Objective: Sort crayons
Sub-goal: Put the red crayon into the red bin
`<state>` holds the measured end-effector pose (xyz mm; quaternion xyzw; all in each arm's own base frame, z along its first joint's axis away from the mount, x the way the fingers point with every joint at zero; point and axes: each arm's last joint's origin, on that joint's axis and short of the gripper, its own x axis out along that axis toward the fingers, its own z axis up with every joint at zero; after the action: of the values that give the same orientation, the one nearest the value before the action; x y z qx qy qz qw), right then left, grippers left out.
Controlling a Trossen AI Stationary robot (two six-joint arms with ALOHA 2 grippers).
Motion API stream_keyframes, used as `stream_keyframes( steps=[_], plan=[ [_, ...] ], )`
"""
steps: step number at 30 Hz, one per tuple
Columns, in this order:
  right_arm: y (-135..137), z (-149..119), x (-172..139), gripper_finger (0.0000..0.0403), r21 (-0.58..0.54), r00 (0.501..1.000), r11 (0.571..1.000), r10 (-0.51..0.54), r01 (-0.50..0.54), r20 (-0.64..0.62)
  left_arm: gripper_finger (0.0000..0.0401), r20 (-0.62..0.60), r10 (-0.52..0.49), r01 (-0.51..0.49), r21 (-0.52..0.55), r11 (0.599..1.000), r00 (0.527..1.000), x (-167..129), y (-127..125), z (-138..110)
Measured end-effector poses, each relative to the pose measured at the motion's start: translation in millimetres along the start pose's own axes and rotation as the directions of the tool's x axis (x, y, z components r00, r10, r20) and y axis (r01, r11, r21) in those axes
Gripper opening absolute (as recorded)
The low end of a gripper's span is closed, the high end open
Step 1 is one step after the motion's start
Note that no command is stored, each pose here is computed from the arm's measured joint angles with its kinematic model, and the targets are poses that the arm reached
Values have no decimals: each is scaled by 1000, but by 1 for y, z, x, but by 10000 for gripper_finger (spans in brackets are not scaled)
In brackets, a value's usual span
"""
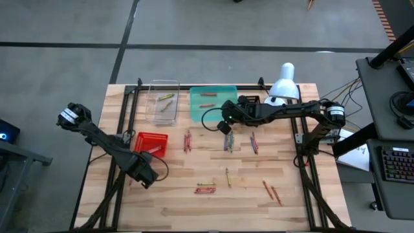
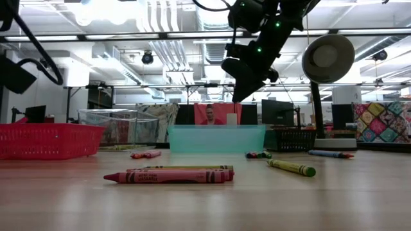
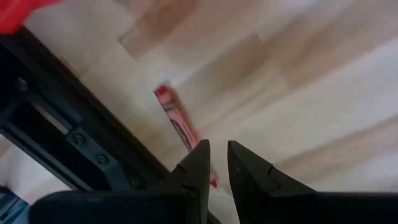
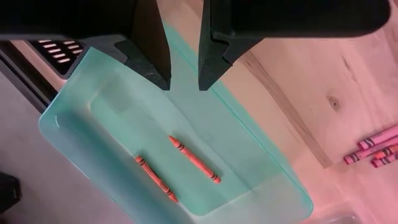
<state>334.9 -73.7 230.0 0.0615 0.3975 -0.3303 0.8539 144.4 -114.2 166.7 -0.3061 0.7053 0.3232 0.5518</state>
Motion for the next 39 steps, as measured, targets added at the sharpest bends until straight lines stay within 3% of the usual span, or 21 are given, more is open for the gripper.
stream_keyframes(
  steps=[6,15,20,31,39],
  plan=[
    [0,2,-1,73,2,1000,1000,1,-1,6,47,36,36,-36,-14,999,999,8,6,2],
    [0,2,-1,73,3,1000,1000,1,-1,6,115,53,88,-85,-50,995,995,22,16,4],
    [0,2,-1,73,3,1000,1000,1,-1,6,131,66,83,-79,-53,995,994,27,18,5],
    [0,2,-1,73,3,1000,1000,1,-1,6,112,67,50,-46,-54,997,997,38,20,7],
    [0,2,-1,73,3,1000,1000,1,-1,6,44,87,18,-15,-39,999,996,34,15,6]
  ],
)
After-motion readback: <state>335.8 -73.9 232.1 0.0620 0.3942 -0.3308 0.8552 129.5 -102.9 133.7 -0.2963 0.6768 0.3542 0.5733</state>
